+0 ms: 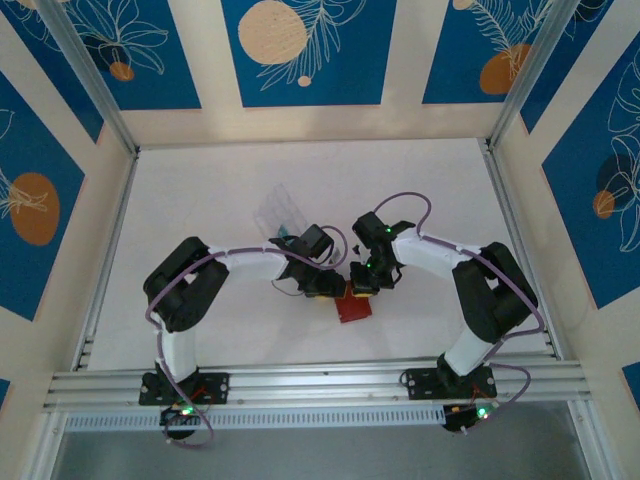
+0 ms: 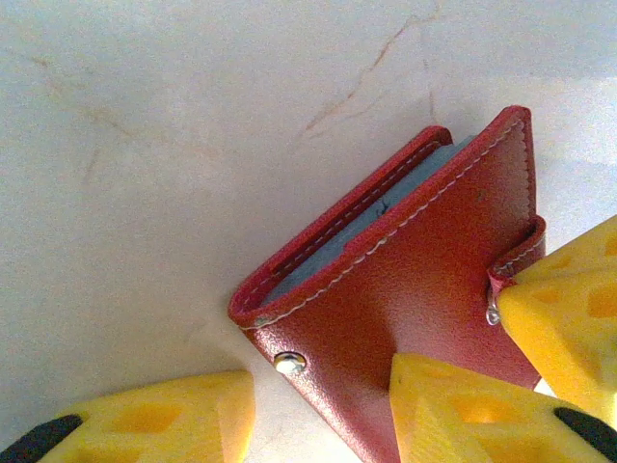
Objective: Put the credit cards into the card holder
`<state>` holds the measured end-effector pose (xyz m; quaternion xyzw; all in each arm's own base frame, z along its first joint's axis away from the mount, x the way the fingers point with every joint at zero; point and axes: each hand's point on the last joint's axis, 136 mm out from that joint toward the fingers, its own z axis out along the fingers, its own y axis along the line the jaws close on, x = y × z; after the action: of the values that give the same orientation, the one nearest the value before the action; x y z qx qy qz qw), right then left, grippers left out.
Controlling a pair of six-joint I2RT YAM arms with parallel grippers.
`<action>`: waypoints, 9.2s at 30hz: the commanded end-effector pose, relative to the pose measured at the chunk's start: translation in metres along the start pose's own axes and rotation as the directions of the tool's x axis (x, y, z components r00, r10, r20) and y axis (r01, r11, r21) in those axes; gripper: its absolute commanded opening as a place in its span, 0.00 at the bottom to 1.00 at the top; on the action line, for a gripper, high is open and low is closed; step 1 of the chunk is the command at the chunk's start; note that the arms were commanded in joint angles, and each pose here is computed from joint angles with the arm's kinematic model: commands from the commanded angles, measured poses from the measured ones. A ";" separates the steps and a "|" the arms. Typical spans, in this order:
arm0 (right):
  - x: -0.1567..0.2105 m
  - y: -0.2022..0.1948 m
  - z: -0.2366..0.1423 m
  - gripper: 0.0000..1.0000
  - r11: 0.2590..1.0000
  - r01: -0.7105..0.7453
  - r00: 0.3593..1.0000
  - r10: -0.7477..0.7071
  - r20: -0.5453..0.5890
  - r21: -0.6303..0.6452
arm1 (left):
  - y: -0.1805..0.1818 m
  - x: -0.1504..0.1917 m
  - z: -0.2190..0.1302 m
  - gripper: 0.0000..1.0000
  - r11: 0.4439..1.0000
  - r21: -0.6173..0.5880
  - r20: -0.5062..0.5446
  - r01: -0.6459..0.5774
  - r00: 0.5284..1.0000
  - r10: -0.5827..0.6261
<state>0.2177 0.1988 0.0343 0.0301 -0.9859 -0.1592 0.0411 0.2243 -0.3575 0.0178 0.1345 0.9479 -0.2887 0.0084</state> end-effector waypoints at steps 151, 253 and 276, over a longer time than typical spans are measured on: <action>0.025 0.005 0.018 0.00 0.940 -0.205 0.971 0.161 -0.175 -0.272 | 0.011 -0.005 0.073 0.40 0.997 0.061 0.018 -0.037 0.999 0.036; 0.022 -0.015 0.032 0.00 0.954 -0.229 0.972 0.212 -0.106 -0.195 | 0.006 -0.020 0.052 0.40 0.993 0.119 0.057 -0.006 0.998 0.000; -0.056 0.058 -0.114 0.98 0.951 0.136 0.923 -0.019 0.384 -0.279 | 0.030 -0.030 -0.160 0.89 0.998 0.043 0.438 -0.046 0.899 0.023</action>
<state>0.2776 0.2377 0.1468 0.0327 -0.9312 -0.3431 -0.1189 0.2722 -0.2773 0.1377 0.0881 0.9050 -0.3610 0.2072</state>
